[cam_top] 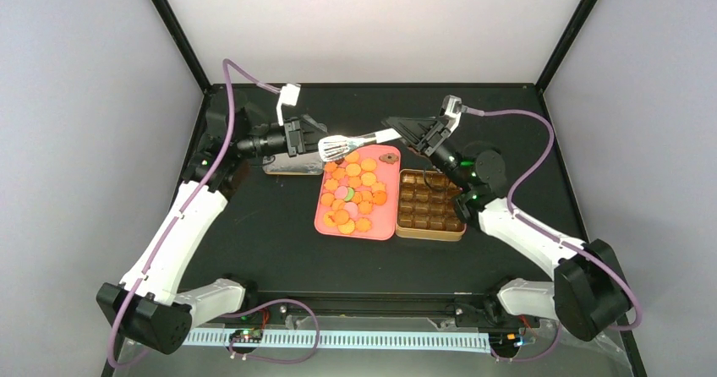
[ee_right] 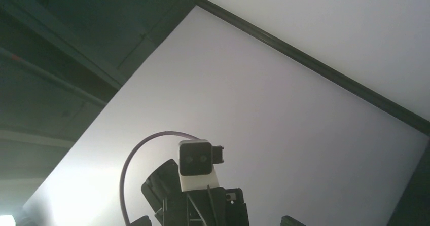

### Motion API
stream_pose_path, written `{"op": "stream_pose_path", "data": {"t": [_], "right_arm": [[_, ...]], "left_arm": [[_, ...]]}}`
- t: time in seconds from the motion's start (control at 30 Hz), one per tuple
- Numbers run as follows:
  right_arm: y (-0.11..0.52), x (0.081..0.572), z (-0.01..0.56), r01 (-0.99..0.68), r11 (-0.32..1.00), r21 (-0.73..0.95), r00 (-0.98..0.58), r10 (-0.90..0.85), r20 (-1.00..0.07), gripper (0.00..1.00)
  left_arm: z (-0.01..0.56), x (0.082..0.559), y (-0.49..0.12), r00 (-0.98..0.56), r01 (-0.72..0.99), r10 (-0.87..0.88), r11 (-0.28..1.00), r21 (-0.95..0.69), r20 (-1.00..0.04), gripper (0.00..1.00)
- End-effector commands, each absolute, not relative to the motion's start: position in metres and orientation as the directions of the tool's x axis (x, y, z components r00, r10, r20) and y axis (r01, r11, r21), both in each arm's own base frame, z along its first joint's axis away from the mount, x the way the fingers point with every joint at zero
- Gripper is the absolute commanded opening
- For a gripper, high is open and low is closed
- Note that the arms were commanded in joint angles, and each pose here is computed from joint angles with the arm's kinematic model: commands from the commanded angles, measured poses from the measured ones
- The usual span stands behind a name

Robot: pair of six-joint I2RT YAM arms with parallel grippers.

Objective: Pack the cookies
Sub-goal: Adjust the clamp.

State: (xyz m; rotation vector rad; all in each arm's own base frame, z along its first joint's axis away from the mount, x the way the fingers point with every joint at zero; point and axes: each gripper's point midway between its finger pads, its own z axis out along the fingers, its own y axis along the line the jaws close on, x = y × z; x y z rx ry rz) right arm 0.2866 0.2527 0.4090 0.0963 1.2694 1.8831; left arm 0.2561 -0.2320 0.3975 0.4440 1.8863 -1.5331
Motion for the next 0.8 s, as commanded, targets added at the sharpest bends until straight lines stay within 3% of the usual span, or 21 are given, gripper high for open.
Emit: {"op": "stream_pose_path", "data": {"t": [0.0,0.17,0.3,0.6,0.77], "right_arm": [[0.267,0.278,0.407,-0.597,-0.057,0.801,-0.665,0.593,-0.453,0.53],[0.267,0.281,0.4,-0.599,0.05,0.799,-0.637,0.576,-0.513,0.43],[0.267,0.281,0.398,-0.605,0.103,0.79,-0.623,0.557,-0.55,0.26],[0.271,0.281,0.399,-0.608,0.171,0.775,-0.621,0.505,-0.599,0.01],[0.278,0.285,0.39,-0.587,0.179,0.79,-0.65,0.477,-0.591,0.01]], "left_arm": [[0.392,0.253,-0.232,-0.718,0.639,-0.129,0.269,-0.721,-0.684,0.02],[0.373,0.256,-0.228,-0.692,0.654,-0.099,0.333,-0.68,-0.715,0.02],[0.362,0.249,-0.229,-0.695,0.662,-0.079,0.321,-0.678,-0.715,0.07],[0.338,0.229,-0.233,-0.665,0.719,0.017,0.282,-0.635,-0.746,0.38],[0.334,0.212,-0.245,-0.653,0.748,0.061,0.207,-0.631,-0.755,0.49]]}}
